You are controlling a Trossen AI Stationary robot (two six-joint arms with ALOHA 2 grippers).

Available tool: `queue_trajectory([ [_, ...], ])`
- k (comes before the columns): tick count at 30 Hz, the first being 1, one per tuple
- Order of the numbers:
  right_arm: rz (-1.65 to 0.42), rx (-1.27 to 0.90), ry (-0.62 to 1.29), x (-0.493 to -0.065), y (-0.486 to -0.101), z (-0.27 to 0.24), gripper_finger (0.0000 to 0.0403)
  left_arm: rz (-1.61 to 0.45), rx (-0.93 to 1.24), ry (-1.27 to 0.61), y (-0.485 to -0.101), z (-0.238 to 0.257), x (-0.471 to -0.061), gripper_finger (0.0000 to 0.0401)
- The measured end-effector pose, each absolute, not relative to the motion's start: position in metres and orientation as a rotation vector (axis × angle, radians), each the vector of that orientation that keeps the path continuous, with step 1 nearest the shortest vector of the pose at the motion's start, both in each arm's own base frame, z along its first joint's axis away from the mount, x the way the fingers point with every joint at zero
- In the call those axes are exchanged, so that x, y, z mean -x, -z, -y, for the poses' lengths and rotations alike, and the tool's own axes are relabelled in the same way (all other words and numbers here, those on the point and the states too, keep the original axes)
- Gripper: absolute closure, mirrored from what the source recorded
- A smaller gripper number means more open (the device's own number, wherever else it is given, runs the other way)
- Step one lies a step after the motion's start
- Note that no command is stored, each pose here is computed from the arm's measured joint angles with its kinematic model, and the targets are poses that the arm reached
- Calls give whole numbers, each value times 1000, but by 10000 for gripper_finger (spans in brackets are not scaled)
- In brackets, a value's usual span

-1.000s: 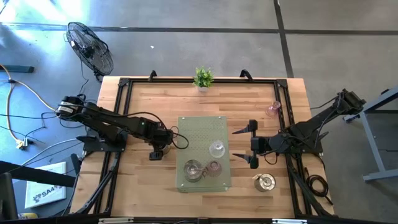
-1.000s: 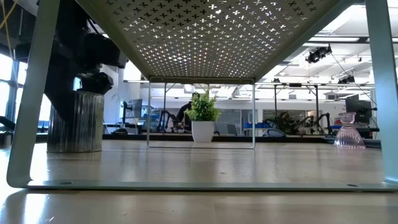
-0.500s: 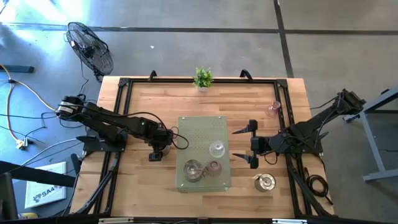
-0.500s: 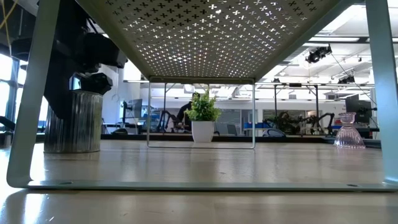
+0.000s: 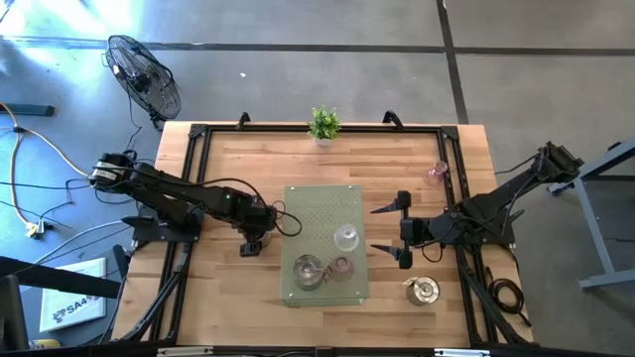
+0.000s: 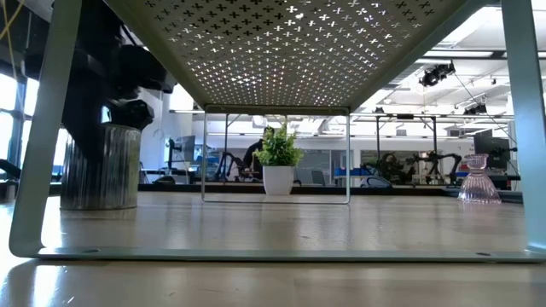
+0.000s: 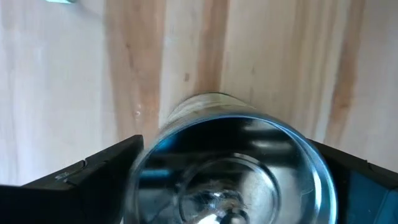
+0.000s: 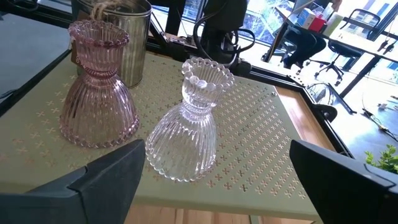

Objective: Pick & Place candle stick holders
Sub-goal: Put the left green scented candle on the shelf aligned with the transparent candle holder

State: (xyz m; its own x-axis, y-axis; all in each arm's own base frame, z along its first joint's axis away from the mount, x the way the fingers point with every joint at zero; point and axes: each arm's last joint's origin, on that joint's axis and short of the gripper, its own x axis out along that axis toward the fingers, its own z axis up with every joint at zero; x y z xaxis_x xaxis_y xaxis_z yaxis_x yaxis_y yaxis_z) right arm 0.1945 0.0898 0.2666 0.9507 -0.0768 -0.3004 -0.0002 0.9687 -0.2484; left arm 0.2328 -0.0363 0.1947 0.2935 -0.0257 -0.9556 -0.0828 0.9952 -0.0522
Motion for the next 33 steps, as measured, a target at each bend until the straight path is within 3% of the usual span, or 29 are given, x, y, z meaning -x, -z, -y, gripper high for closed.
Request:
queue_trajectory([
  [10,-314,249,39,-194,-267,-90,10,-1283,109,13,-191,38,-233,4],
  [17,-314,251,39,-194,-267,-90,10,-1273,107,30,-169,37,-225,47],
  [33,-312,272,85,-194,-267,-88,10,-1214,133,84,-167,38,-230,36],
])
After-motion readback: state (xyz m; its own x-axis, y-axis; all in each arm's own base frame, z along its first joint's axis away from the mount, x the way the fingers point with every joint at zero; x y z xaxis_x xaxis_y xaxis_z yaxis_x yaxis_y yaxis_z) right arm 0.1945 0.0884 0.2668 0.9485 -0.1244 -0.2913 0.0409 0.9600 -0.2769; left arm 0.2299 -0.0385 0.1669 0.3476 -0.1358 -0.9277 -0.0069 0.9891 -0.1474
